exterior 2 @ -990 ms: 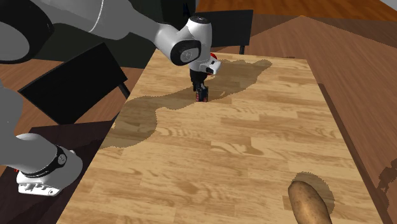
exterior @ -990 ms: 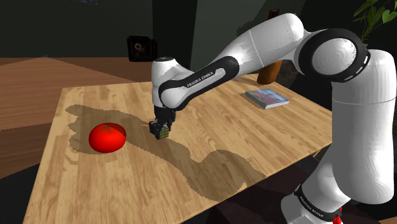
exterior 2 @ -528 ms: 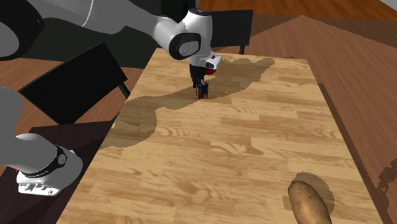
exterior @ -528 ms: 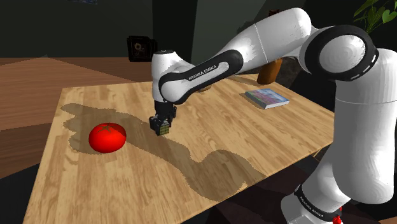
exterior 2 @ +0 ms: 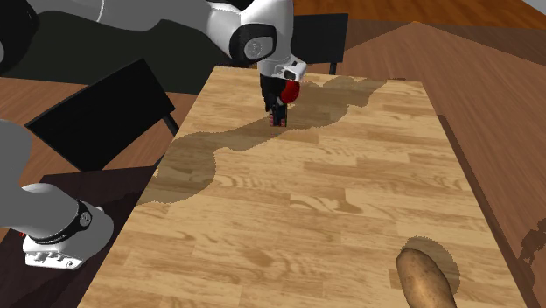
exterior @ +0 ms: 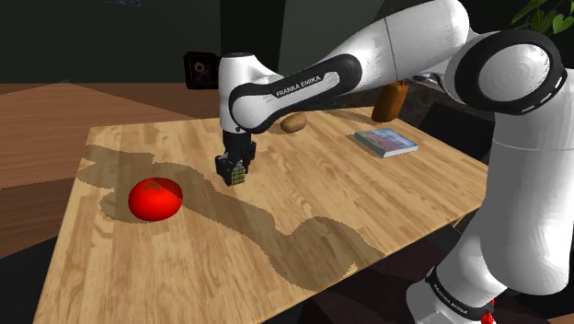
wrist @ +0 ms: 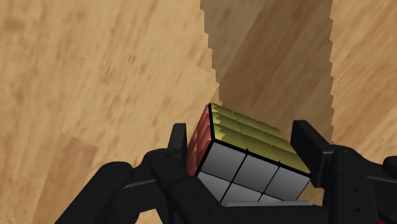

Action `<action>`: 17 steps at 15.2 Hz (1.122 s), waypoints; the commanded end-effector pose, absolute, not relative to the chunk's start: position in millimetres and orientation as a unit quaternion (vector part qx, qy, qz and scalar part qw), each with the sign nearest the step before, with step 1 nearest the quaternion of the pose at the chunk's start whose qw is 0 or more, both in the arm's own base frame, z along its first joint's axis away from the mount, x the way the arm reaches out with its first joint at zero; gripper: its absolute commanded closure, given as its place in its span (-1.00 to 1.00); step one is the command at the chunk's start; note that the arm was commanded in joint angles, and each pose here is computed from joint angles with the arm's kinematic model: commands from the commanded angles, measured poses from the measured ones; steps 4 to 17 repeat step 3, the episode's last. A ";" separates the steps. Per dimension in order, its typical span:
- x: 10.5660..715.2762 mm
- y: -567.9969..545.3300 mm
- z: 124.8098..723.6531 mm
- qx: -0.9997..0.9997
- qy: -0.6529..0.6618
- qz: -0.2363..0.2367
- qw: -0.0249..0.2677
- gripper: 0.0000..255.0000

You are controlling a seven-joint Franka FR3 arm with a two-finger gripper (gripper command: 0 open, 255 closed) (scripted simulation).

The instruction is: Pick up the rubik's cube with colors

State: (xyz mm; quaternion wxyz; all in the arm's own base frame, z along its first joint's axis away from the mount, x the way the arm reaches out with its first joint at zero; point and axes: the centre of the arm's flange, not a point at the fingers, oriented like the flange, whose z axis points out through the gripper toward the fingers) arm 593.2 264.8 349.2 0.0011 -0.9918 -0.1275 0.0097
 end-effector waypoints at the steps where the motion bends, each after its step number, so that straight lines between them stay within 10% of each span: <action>1: 593.5 265.0 360.1 -0.992 -0.128 0.010 0.001 1.00; 17: 593.5 264.9 360.9 -0.992 -0.128 0.010 0.001 1.00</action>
